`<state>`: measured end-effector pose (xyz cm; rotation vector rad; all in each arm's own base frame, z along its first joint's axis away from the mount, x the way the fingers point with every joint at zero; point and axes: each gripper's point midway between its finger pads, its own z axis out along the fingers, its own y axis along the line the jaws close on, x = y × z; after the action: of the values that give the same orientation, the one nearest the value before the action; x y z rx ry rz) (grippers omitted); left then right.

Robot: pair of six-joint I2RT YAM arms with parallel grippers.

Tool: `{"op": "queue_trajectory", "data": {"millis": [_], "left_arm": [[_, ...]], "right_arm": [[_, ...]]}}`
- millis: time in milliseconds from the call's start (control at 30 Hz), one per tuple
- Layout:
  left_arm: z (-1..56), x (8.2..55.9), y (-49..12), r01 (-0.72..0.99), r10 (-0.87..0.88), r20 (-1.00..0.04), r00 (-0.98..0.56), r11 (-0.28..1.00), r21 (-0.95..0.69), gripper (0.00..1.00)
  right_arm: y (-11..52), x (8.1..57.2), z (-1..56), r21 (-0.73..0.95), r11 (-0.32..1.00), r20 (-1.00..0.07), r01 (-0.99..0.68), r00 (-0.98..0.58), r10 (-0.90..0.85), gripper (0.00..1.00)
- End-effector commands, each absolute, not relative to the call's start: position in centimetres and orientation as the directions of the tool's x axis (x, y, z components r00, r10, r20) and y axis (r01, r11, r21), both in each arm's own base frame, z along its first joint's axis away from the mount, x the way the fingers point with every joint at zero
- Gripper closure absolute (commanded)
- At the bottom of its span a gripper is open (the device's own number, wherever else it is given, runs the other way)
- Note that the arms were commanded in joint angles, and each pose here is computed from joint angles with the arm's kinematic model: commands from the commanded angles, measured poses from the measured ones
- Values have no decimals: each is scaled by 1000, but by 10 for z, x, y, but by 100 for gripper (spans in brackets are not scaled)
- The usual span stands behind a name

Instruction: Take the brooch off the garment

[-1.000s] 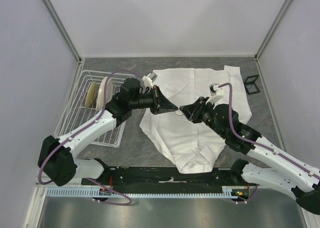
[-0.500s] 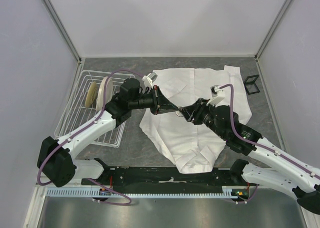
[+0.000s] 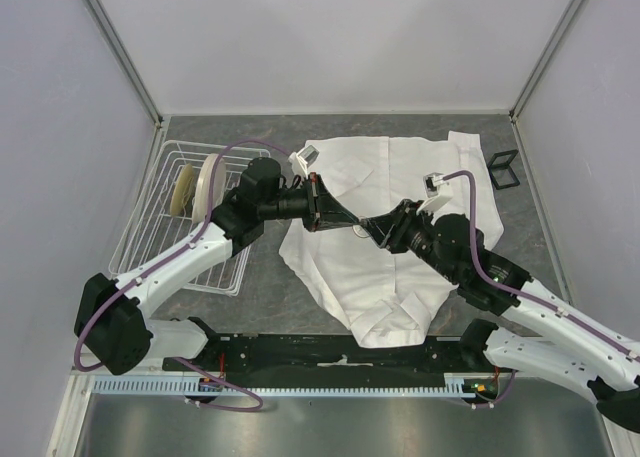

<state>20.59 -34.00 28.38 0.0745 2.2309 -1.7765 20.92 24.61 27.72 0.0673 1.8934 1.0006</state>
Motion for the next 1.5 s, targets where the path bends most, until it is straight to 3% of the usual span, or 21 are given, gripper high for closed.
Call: {"op": "queue_trajectory", "data": {"millis": [0,167,333,567,1100,1467], "left_arm": [[328,183,-345,302,-80,-308,-948,73,-950,98],[326,182,-345,302,-68,-306,-950,70,-951,98],[327,181,-346,301,-64,-305,-950,65,-951,98],[330,185,-349,272,-100,-277,-956,62,-960,98],[328,191,-352,223,-156,-232,-960,73,-972,98],[330,191,-352,233,-153,-243,-958,79,-969,98]], "right_arm": [[260,192,285,673,608,-716,-422,-579,390,64],[264,189,288,666,589,-726,-458,-577,374,74],[266,189,285,664,588,-727,-461,-580,367,78],[279,198,276,679,584,-712,-445,-594,376,75],[275,210,260,653,664,-730,-365,-537,423,79],[282,202,248,598,668,-772,-443,-543,331,80]]}}
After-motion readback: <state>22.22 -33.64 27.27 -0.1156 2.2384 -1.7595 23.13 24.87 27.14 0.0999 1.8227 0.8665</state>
